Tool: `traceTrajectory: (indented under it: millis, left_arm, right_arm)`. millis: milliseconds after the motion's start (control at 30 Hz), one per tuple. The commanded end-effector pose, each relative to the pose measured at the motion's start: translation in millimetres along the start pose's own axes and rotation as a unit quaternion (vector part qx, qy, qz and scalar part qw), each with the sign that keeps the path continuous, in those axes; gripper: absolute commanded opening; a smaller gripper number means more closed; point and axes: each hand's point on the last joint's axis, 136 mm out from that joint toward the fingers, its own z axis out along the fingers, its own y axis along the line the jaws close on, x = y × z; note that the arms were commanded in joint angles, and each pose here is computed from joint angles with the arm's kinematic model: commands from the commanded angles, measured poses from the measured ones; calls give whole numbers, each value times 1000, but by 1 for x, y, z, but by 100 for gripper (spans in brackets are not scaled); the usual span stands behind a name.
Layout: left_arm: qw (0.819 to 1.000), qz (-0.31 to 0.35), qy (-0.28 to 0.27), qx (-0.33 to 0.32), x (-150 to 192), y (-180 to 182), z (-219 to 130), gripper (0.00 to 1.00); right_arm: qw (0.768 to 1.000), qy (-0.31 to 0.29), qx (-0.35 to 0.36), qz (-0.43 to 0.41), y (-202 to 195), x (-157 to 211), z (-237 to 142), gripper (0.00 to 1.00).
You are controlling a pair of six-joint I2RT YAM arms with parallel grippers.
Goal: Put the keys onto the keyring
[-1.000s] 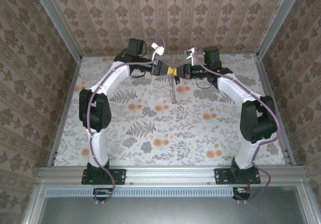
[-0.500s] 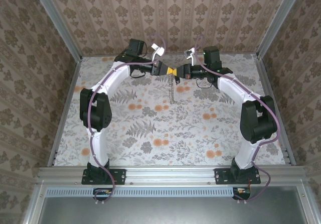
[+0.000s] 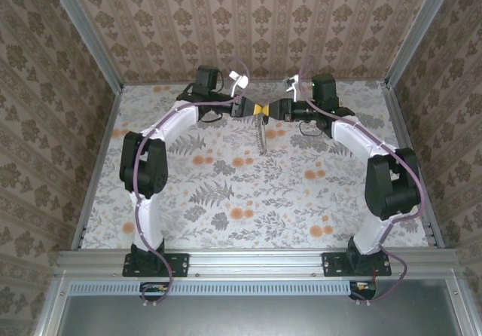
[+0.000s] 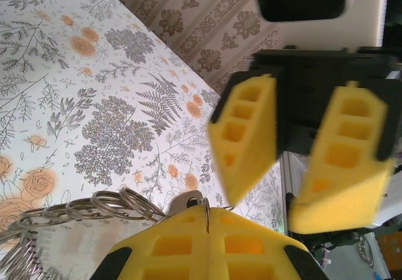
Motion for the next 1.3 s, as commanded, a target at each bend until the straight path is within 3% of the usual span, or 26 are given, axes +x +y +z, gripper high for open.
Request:
traceTrajectory:
  millis: [0,300,667,1067,1267]
  left_arm:
    - [997,60,-35,19,-32,-45,-12,0]
    - [996,74,-39,41,-33,-64,-16,0]
    - [992,99,-39,63,-36,-94,-23,0]
    - [989,117,-26,83,-34,-120,-13,0]
    - [989,122,-31,73,-37,-121,-15,0]
  right_arm:
    - [999,-25,-32,-33,29,-10,-15,34]
    - [997,-54,-29,-44,24,-7,-32,39]
    - [993,-77,-56,-69,32,-10,-46,57]
    - [990,-62,-91,-85,50,-4,-34,58]
    - [991,-54,-91,-82,47,7,-33,51]
